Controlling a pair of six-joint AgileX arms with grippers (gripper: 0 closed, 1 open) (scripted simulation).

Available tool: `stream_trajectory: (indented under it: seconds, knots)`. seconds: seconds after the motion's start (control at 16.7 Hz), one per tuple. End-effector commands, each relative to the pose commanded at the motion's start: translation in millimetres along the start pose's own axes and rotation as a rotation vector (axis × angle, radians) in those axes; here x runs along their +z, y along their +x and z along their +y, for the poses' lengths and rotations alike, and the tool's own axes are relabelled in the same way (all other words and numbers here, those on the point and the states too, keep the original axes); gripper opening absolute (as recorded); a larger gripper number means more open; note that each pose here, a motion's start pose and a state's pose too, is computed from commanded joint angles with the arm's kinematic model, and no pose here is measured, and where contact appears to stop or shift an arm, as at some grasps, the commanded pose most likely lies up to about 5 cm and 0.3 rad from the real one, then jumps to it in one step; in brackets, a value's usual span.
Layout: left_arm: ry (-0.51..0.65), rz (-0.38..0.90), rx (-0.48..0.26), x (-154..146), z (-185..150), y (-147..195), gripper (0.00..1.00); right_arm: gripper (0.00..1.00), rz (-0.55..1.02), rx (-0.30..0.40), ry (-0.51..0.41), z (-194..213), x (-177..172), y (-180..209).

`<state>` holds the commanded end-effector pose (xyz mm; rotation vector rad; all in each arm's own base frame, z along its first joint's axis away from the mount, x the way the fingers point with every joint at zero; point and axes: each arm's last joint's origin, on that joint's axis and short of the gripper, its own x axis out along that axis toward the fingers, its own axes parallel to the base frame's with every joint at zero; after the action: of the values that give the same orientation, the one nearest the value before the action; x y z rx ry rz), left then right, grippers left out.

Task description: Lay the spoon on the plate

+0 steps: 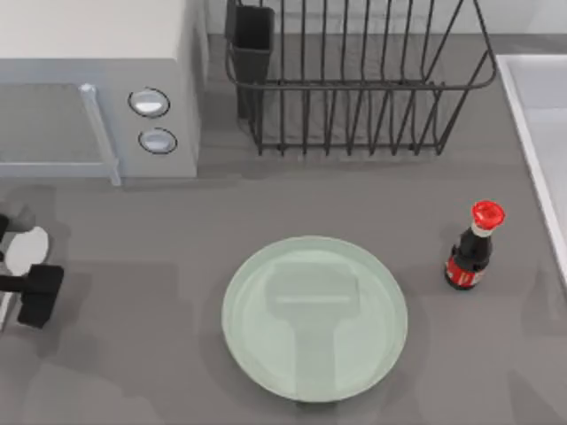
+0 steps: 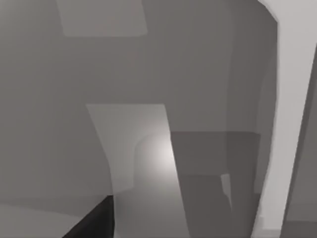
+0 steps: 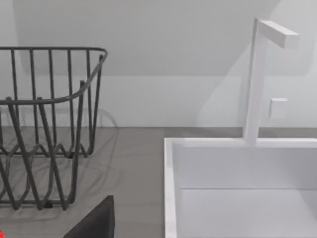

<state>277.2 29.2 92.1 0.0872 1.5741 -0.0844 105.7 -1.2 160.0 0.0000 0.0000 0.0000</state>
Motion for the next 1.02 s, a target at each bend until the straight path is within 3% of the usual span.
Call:
stream_trajectory:
  seconds: [0.36,0.78,1.02]
  knots:
    - [0.004,-0.044,0.001,6.3,1.1,-39.7,0.00,1.00,0.000,0.000,0.000,0.0,0.0,0.0]
    - [0.004,-0.027,-0.004,1.6,0.1,-114.0,0.00,1.00,0.000,0.000,0.000,0.0,0.0,0.0]
    - [0.003,-0.038,-0.001,0.5,-0.1,-121.6,0.00,1.00,0.000,0.000,0.000,0.0,0.0,0.0]
